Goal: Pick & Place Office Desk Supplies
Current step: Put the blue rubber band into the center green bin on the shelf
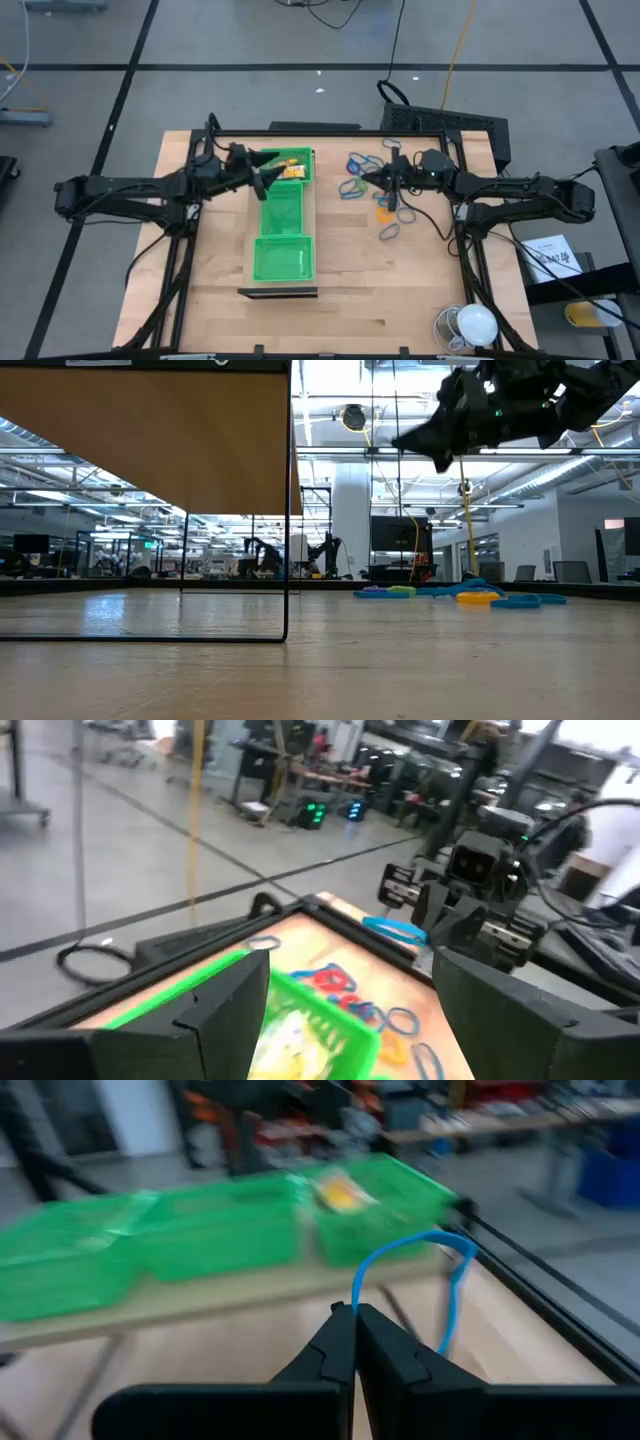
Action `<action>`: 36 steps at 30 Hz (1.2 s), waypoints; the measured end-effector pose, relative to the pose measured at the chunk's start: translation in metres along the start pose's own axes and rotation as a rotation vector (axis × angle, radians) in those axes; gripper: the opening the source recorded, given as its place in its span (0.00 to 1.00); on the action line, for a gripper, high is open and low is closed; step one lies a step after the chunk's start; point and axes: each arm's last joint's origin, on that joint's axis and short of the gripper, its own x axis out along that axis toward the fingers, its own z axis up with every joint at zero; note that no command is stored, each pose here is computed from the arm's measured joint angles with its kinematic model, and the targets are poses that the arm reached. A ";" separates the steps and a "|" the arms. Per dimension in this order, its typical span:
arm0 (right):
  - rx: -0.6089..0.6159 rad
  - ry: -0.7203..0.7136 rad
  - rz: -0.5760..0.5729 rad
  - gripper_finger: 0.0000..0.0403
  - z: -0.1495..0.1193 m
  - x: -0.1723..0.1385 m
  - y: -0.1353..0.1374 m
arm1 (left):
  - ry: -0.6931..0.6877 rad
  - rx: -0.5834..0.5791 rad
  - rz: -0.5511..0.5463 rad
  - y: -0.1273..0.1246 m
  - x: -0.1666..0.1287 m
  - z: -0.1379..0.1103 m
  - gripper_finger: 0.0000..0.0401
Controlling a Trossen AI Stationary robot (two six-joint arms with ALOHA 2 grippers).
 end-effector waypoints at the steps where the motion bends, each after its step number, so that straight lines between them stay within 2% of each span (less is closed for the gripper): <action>1: -0.013 -0.016 0.034 0.00 0.002 0.001 0.003 | -0.004 0.002 -0.018 -0.002 0.005 -0.003 0.73; 7: -0.055 -0.110 0.185 0.00 0.011 0.002 0.021 | -0.057 -0.009 -0.168 -0.016 0.025 -0.010 0.73; 12: -0.076 -0.175 0.282 0.00 0.017 0.002 0.032 | -0.047 0.057 -0.250 -0.034 0.036 0.001 0.73; 16: -0.087 -0.198 0.338 0.00 0.019 0.002 0.040 | -0.020 0.144 -0.270 -0.048 0.049 0.004 0.73; 24: -0.096 -0.217 0.393 0.00 0.020 0.002 0.052 | 0.013 0.206 -0.302 -0.070 0.084 -0.001 0.73; 28: -0.097 -0.225 0.406 0.00 0.020 0.002 0.055 | 0.029 0.259 -0.375 -0.078 0.099 -0.005 0.73; 36: -0.094 -0.223 0.428 0.00 0.020 0.002 0.060 | 0.025 0.418 -0.433 -0.093 0.114 -0.015 0.73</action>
